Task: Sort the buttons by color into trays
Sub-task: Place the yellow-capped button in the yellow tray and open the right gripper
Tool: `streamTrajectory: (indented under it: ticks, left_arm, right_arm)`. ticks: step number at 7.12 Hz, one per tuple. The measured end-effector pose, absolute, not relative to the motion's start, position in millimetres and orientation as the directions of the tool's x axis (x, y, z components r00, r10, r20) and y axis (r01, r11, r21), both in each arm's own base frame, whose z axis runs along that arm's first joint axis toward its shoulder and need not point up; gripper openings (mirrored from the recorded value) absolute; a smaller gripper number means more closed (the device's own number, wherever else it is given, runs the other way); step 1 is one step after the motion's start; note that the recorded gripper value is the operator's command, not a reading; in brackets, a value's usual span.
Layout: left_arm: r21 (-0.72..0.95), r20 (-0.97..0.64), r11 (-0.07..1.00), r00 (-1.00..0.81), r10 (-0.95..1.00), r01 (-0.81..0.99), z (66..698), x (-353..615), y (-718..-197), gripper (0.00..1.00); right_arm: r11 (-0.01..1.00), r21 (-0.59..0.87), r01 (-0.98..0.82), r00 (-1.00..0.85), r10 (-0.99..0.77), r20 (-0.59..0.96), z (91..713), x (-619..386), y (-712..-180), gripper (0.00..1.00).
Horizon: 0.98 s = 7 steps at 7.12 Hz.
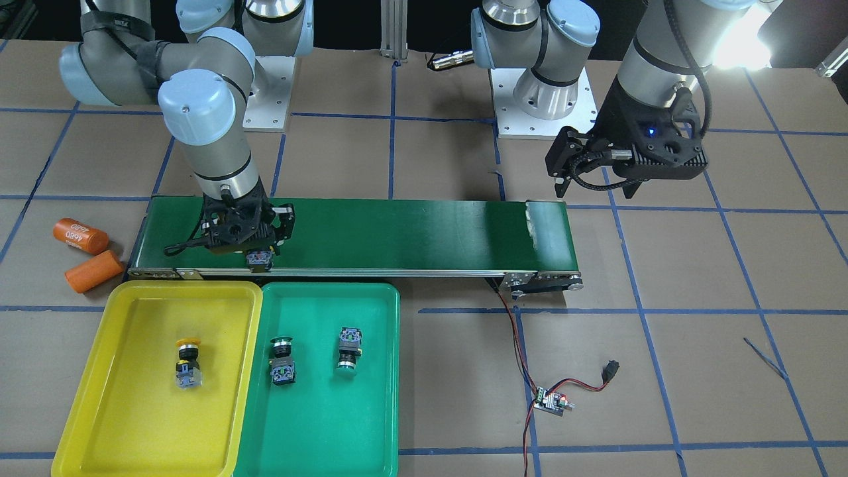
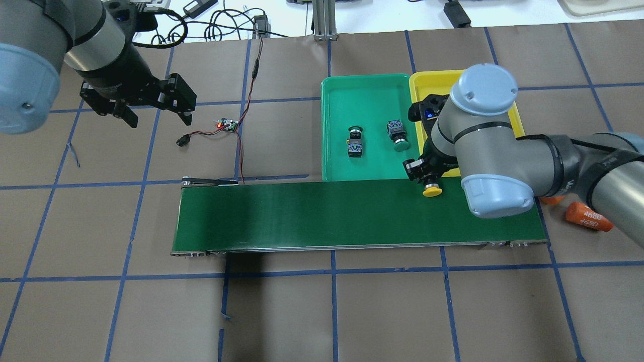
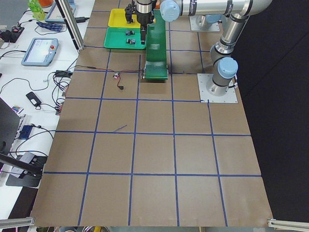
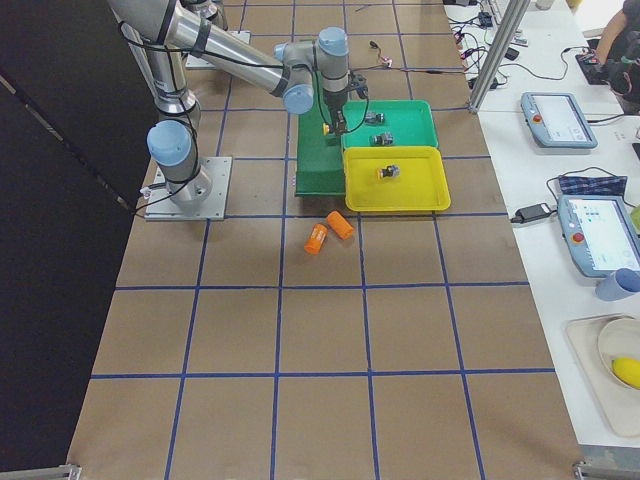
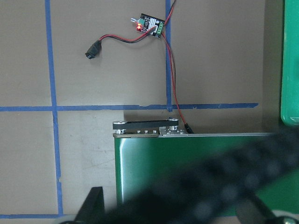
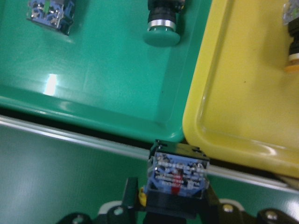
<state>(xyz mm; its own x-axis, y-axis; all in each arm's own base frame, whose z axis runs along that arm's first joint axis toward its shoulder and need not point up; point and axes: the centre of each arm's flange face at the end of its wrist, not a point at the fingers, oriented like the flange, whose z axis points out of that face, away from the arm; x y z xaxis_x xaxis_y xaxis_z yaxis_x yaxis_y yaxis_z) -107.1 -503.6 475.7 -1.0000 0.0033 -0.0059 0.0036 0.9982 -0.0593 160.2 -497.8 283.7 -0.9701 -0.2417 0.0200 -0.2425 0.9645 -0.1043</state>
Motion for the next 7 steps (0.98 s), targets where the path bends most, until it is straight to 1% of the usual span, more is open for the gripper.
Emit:
streamTrajectory:
  ticks: [1,2,3,4,5,7]
  left_arm:
    - [-0.062,-0.006,0.998,-1.000,0.009,0.009,474.9,-107.8,-505.1,1.00]
    - [-0.067,-0.006,0.998,-1.000,0.012,0.013,476.5,-108.3,-504.9,1.00]
    - [-0.068,-0.010,0.998,-1.000,0.014,0.015,476.9,-108.3,-504.5,1.00]
    - [-0.058,-0.011,0.998,-1.000,0.012,0.013,470.9,-107.7,-506.5,1.00]
    - [-0.059,-0.001,0.998,-1.000,0.011,0.011,470.8,-109.0,-507.0,1.00]
    - [-0.079,0.013,0.997,-1.000,0.014,0.012,484.9,-109.8,-502.0,1.00]
  right_arm:
    - [0.966,-0.118,-0.231,-0.973,-0.230,0.027,288.5,156.7,-533.9,0.17]
    - [0.970,-0.123,-0.212,-0.977,-0.209,0.035,284.3,146.7,-576.3,0.29]
    - [0.974,-0.117,-0.192,-0.981,-0.189,0.037,274.4,133.4,-616.0,0.85]
    - [0.977,-0.102,-0.185,-0.983,-0.183,0.032,261.0,124.9,-643.4,1.00]
    - [0.978,-0.094,-0.183,-0.983,-0.181,0.029,253.0,121.0,-657.9,1.00]
    - [0.978,-0.104,-0.183,-0.983,-0.181,0.030,262.7,120.6,-662.9,1.00]
